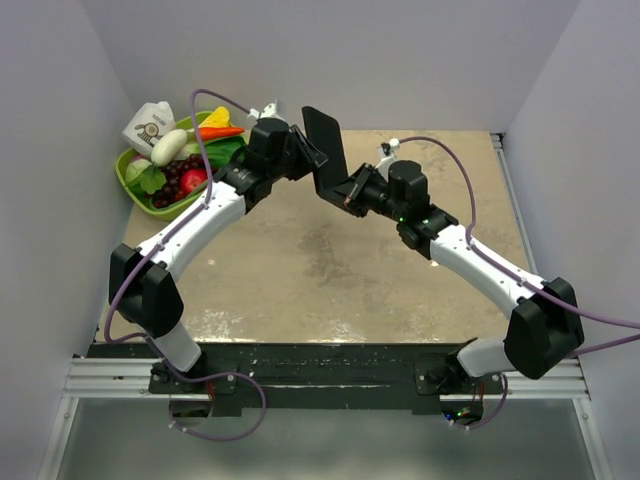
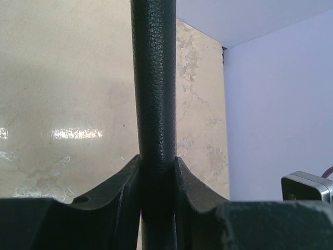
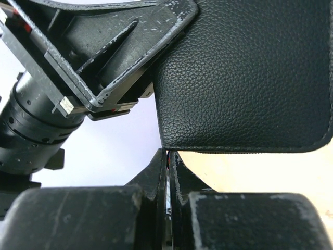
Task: Sort the hair-cutting tools
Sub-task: Zip the hairdressing tool bag.
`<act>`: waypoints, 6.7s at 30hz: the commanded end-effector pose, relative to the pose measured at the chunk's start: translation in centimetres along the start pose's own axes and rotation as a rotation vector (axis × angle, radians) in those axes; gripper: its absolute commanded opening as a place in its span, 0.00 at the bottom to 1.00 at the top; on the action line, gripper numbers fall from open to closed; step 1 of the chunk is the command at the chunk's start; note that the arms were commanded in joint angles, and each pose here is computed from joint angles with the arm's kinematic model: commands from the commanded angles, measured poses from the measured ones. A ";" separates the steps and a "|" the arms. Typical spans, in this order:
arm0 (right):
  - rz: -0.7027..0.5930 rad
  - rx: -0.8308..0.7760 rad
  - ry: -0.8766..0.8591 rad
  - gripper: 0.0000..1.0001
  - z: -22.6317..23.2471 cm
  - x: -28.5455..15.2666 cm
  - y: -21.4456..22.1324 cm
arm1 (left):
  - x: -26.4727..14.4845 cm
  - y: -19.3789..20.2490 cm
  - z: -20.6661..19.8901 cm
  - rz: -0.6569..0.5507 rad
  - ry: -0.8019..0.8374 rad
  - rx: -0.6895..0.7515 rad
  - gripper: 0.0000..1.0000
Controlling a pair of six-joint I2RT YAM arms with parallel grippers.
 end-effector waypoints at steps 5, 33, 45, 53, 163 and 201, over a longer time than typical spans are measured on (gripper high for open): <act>0.136 -0.164 -0.020 0.00 -0.5 -1.2 1.6 | -2.2 -3.3 -4.8 -0.111 0.209 -0.022 0.00; 0.349 -0.562 0.196 0.00 -5.8 -3.7 3.3 | -1.8 -4.3 -5.1 0.000 0.288 0.025 0.00; 0.310 -0.559 0.124 0.00 -4.2 -2.0 2.3 | -1.7 -4.2 -5.6 0.043 0.350 0.049 0.00; 0.404 -0.639 0.116 0.00 -5.3 -1.9 2.8 | -2.2 -4.4 -6.3 0.093 0.404 0.083 0.00; 0.532 -1.621 0.178 0.00 -1.2 -11.1 3.2 | -13.5 4.1 2.3 0.752 0.640 0.370 0.00; 0.446 -2.195 0.190 0.00 2.4 -5.0 -0.5 | -15.3 9.2 6.8 0.973 0.657 0.386 0.00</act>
Point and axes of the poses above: each gripper's point midway between its finger pads, its own x axis out along the fingers, its own z axis along the line the jaws close on, y = z × x, the point moved 9 cm from there along -x, back along the fingers, and after that the axes turned 7 degrees about -x, right-handed, at the moved point
